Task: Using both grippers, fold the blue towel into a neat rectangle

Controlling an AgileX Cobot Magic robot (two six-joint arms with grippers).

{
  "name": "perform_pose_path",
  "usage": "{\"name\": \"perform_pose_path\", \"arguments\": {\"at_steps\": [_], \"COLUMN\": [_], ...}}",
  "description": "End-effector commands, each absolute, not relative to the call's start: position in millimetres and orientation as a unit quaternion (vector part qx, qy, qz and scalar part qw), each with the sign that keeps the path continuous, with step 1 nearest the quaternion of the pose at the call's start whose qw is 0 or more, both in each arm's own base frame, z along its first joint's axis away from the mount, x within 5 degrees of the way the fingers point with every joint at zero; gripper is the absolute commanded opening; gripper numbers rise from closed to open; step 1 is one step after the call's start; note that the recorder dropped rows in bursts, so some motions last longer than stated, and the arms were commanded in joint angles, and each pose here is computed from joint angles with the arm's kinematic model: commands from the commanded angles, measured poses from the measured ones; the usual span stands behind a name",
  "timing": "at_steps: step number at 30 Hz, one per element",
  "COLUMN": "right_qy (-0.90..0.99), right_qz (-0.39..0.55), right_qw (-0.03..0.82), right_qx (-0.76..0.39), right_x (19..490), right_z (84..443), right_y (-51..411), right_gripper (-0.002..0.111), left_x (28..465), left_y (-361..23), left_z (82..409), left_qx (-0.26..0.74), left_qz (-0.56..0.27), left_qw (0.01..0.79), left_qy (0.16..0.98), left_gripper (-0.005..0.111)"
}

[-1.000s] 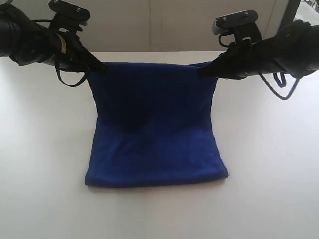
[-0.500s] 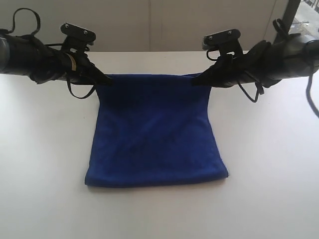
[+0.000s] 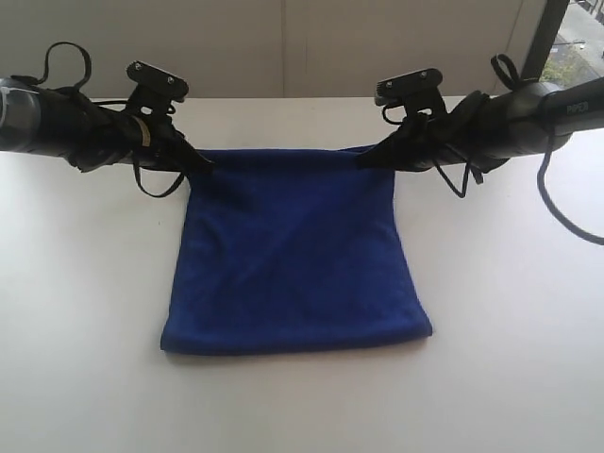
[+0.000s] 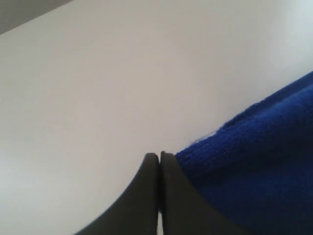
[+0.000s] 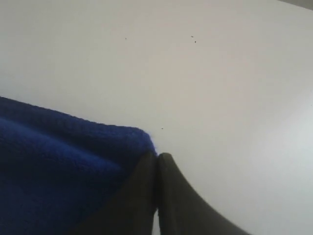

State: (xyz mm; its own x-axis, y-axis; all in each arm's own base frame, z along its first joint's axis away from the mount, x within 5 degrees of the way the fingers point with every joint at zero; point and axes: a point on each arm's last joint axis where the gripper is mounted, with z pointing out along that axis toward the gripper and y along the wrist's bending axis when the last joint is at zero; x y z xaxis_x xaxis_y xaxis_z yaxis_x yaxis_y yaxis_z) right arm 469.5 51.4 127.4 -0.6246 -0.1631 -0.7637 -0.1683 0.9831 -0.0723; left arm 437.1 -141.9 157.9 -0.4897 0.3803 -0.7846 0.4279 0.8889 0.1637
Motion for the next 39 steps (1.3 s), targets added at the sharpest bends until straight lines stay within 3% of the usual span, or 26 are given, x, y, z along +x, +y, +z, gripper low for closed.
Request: {"name": "perform_pose_path", "arguments": {"at_steps": [1,13,16,18,22,25,28,31,34,35,37,39], "right_qy": [0.896,0.898,0.896,0.895,0.893,0.884,0.876,0.885,0.915,0.921,0.927,0.93], "right_qz": [-0.011,-0.012,-0.014,-0.015,-0.002,0.005,0.01,0.034,0.098,0.118,0.149,0.174], "right_qw": [0.435,0.431,0.436,0.438,0.446,0.466,0.479,0.46,0.379,0.353,0.322,0.305], "right_qx": [-0.089,-0.085,-0.085,-0.085,-0.059,-0.047,-0.048,-0.062,-0.099,-0.111,-0.121,-0.107], "right_x": [476,486,486,487,489,490,488,484,473,469,461,455], "right_z": [126,109,110,111,118,139,158,162,147,144,150,161], "right_y": [47,48,50,50,50,50,51,56,68,72,77,80], "right_gripper": [0.0,0.0,0.007,0.015,0.04,0.047,0.047,0.033,0.006,0.0,0.0,0.0], "left_x": [445,448,449,448,450,454,453,449,440,433,419,407], "left_y": [-132,-135,-135,-134,-135,-134,-132,-131,-136,-141,-153,-163], "left_z": [154,145,141,140,143,154,175,188,182,179,181,187], "left_qx": [0.222,0.224,0.225,0.224,0.229,0.226,0.223,0.208,0.169,0.173,0.199,0.219], "left_qz": [-0.018,-0.03,-0.03,-0.027,-0.026,-0.014,-0.006,-0.004,0.005,0.023,0.056,0.077], "left_qw": [0.444,0.45,0.447,0.443,0.449,0.45,0.462,0.461,0.411,0.382,0.34,0.312], "left_qy": [0.868,0.864,0.865,0.868,0.863,0.864,0.858,0.863,0.896,0.907,0.918,0.921], "left_gripper": [0.0,0.001,0.013,0.029,0.057,0.064,0.064,0.06,0.036,0.023,0.0,0.0]}}
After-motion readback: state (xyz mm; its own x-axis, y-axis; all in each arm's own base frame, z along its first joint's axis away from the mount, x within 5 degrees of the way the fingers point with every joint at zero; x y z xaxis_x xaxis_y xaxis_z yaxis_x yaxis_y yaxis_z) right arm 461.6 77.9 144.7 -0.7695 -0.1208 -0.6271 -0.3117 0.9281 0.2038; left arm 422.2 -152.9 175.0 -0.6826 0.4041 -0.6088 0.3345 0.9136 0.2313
